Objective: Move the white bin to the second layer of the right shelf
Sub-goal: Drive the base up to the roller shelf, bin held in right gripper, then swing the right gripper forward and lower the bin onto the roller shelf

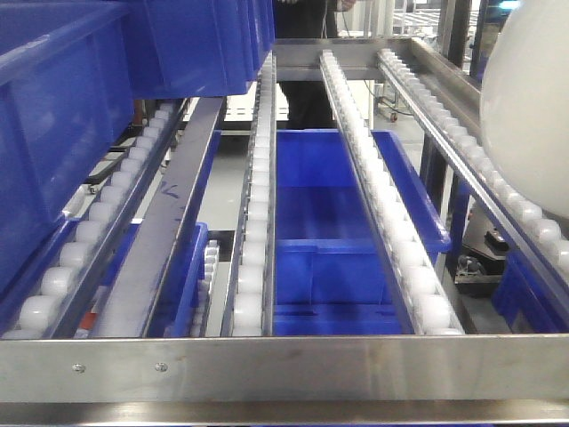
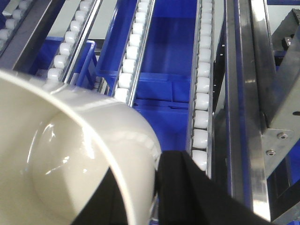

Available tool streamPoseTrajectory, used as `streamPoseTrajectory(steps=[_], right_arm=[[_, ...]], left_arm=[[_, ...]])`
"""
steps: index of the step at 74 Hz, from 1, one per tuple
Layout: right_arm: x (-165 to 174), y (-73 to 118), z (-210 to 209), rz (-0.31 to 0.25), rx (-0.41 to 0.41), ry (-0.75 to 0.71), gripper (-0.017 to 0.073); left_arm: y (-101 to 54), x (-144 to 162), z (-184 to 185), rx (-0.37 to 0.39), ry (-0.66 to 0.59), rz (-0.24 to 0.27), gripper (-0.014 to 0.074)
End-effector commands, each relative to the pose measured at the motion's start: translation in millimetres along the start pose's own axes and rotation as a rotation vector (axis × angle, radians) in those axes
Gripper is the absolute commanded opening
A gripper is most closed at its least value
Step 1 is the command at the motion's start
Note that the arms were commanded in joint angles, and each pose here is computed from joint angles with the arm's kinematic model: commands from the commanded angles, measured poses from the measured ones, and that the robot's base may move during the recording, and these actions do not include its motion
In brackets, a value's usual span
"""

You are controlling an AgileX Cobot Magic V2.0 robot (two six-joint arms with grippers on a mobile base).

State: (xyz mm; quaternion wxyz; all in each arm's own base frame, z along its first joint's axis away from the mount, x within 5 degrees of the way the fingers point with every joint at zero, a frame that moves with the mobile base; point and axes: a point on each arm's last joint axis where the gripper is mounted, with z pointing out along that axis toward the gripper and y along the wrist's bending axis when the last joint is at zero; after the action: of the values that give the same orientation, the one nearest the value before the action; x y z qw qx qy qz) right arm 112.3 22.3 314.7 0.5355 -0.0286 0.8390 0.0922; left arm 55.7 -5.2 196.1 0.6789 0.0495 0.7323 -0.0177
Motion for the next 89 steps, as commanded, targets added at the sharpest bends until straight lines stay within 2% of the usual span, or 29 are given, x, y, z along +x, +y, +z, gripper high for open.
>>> streamPoseTrajectory(steps=[1,72,89], right_arm=[[-18.2,1.4,-5.2,0.011,-0.008,-0.131,0.0056],[-18.2,1.4,-5.2,0.011,-0.008,-0.131,0.0056],[-16.0,1.9,0.9,0.016,-0.012,-0.088,0.0056]], left_arm=[[-0.4,3.7,1.0,0.002,-0.065,-0.003,0.0085],[-0.4,3.7,1.0,0.002,-0.065,-0.003,0.0085],[-0.4,3.7,1.0,0.002,-0.065,-0.003,0.0085]])
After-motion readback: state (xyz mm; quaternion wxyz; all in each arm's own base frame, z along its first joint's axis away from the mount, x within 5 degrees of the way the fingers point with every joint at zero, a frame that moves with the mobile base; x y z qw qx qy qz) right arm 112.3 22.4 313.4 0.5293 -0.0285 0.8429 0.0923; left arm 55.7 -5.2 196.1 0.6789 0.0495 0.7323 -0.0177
